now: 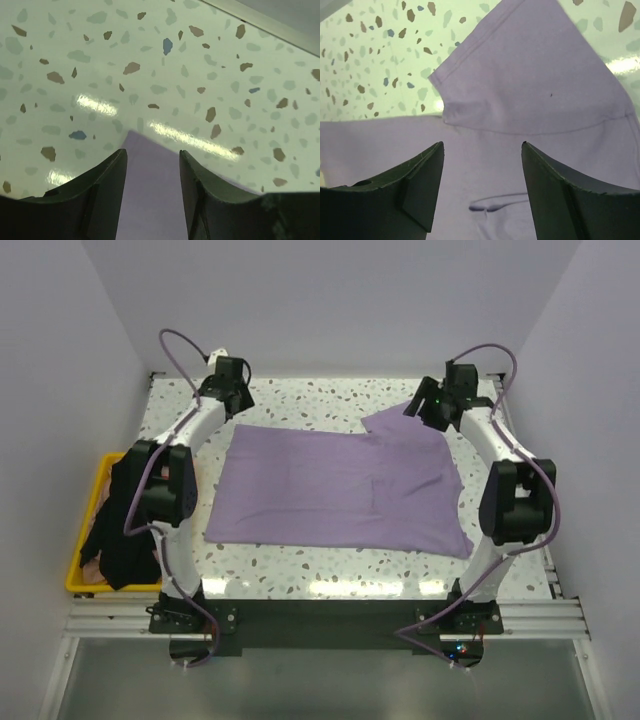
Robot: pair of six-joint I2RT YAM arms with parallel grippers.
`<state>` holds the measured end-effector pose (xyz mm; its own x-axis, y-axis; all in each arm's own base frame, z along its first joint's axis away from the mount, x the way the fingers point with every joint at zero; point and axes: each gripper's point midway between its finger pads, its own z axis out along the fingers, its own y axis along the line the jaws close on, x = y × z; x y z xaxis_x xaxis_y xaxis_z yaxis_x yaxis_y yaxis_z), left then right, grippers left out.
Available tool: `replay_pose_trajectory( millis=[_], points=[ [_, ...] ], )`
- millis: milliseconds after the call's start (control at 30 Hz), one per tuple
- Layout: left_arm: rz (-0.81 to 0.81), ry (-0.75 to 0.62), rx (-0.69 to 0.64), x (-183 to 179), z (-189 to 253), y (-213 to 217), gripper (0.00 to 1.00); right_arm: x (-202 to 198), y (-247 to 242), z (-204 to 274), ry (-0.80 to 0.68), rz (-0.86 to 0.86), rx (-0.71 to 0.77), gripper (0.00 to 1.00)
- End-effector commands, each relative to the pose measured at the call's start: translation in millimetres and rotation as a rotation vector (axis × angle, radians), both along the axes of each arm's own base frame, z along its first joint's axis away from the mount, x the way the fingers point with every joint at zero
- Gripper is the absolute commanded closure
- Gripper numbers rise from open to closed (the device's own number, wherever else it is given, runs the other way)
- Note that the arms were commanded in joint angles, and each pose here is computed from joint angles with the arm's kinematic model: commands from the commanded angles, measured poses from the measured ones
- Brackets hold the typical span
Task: Fold and stack the t-shirts
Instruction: Fold the tshirt
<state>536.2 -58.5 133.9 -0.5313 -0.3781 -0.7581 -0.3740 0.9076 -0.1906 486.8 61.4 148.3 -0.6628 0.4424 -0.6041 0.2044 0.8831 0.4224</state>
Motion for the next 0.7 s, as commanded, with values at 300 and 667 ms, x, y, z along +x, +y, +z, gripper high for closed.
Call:
replay_pose_trajectory(
  millis=[300,667],
  points=[
    [-0.023,0.157,0.184,36.9,-59.8,20.8,0.55,65.6,2.6,-21.5,-0.048,0.095,-0.076,0.36],
    [-0.008,0.215,0.172,30.9,-93.0,20.4,0.54,74.3,1.0,-30.6,-0.048,0.112,-0.096,0.36]
  ],
)
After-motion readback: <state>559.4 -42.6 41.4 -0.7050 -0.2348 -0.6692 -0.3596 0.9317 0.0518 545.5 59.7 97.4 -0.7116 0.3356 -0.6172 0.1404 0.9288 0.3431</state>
